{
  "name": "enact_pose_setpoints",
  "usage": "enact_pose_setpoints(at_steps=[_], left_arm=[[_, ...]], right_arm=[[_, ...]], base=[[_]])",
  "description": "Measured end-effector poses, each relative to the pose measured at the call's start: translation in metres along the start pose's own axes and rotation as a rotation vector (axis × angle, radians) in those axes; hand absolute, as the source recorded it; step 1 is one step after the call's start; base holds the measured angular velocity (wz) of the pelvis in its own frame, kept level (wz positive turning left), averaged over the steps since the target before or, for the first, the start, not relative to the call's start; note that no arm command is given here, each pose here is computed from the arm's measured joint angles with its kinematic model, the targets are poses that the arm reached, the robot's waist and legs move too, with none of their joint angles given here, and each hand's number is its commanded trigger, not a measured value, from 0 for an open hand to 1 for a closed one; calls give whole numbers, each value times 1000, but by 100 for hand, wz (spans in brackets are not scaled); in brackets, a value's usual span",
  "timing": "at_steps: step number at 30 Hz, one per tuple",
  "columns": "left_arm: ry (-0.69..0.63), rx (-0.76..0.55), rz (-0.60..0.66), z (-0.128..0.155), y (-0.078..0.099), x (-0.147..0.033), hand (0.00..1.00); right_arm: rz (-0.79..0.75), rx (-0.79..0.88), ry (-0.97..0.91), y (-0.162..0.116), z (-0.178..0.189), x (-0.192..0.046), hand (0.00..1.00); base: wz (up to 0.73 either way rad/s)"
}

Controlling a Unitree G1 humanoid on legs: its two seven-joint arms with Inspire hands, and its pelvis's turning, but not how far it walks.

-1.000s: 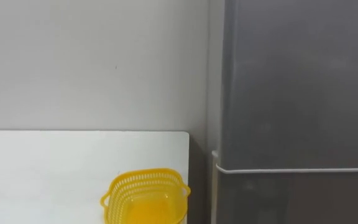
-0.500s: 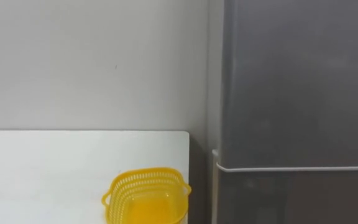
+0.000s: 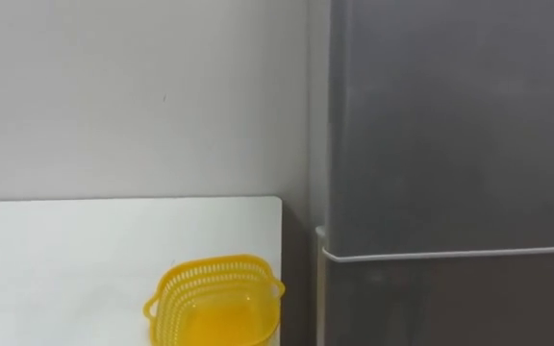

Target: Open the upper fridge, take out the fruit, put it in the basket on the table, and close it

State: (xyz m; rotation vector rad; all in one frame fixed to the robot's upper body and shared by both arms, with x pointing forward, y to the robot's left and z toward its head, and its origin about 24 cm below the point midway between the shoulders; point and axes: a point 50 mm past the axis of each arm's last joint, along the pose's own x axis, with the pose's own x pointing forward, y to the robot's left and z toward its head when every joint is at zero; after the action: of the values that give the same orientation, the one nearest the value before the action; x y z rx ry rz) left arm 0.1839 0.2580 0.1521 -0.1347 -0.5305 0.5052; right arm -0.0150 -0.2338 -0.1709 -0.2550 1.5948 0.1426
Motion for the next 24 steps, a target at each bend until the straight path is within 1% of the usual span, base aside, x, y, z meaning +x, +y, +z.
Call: enact_pose_setpoints(at_steps=[1, 3, 4, 6, 9, 13, 17, 21, 24], left_arm=[[-1, -24, -43, 1, -6, 0, 0], [12, -78, -193, 1, -22, 1, 0], [17, -81, -223, 1, -25, 1, 0], [42, -94, -323, -2, -34, -1, 0], [69, -111, -415, -4, -41, -1, 0], [48, -110, -518, 1, -50, 5, 0], [-6, -122, -618, 10, -60, 12, 0], [-20, -131, -696, 13, -67, 14, 0], [-20, -132, -731, 14, -69, 13, 0]], right_arm=[[1, 0, 3, 0, 0, 0, 0], [1, -1, 6, -1, 3, 0, 0], [1, -1, 6, -1, 3, 0, 0], [2, -2, 3, -1, 5, 0, 0], [4, -3, 8, -3, 6, 0, 0], [1, -9, 7, -4, 6, 0, 0], [-10, -12, -4, -6, 8, 0, 0], [-20, -40, -4, -7, 9, -1, 0], [-23, -40, -2, -9, 9, -1, 0]], base=[[0], [-5], [-8], [-8], [-7], [-5], [-8], [-1], [0]])
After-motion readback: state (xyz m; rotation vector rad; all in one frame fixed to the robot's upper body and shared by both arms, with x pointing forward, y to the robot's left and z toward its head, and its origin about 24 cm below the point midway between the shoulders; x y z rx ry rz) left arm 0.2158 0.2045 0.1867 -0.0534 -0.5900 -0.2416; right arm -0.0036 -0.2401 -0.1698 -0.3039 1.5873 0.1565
